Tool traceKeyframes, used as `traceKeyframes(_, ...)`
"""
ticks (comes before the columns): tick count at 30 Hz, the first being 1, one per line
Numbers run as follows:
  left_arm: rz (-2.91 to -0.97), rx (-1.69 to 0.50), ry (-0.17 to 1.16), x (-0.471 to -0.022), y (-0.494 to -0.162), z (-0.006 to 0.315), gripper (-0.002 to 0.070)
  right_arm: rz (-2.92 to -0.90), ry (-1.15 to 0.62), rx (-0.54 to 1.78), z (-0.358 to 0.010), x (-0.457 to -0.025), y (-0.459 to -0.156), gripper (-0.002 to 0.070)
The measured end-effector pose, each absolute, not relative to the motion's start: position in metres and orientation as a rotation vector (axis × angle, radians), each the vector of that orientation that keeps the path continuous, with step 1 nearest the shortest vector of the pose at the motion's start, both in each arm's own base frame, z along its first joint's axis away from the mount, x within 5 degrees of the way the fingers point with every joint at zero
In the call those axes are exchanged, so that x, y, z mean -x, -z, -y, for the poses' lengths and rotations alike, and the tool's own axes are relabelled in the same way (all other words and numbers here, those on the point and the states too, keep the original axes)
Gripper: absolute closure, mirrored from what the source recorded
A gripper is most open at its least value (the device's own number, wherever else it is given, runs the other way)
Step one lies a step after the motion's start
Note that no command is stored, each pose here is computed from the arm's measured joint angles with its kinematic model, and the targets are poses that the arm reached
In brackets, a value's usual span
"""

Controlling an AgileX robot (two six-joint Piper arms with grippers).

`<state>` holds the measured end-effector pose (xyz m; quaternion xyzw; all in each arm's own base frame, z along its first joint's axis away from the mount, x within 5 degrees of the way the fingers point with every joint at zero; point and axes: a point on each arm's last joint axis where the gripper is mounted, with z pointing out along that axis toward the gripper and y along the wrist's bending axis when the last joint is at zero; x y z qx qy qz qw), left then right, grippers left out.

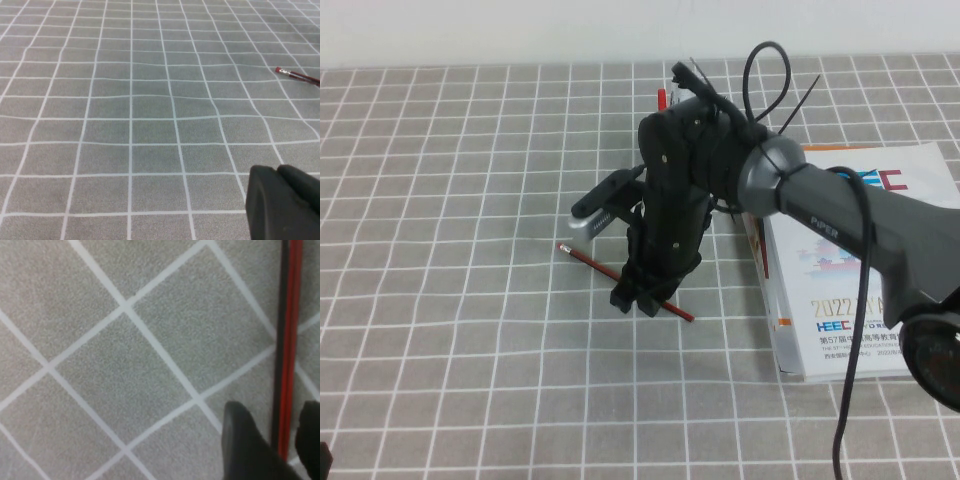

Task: Put the pen into the pen holder
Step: Pick up the pen on the table, then place the pen onto the pen holder

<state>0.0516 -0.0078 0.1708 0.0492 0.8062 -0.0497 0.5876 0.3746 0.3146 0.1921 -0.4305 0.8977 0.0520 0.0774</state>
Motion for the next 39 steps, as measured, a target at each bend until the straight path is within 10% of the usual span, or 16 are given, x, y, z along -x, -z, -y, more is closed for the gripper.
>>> traceKeyframes(21, -1.878, -0.115, 0.116, -0.052, -0.171, 0.008, 0.0680, -2.700, -0.161, 1.170, -0.316, -0.378, -0.201, 0.0666)
traceKeyframes(29, -1.878, -0.115, 0.116, -0.052, -0.171, 0.008, 0.0680, -2.380, -0.391, 0.926, -0.323, -0.356, -0.290, 0.0666)
traceKeyframes(39, -1.878, -0.115, 0.116, -0.052, -0.171, 0.008, 0.0680, -1.918, -0.601, 0.492, -0.277, -0.320, -0.270, 0.0666)
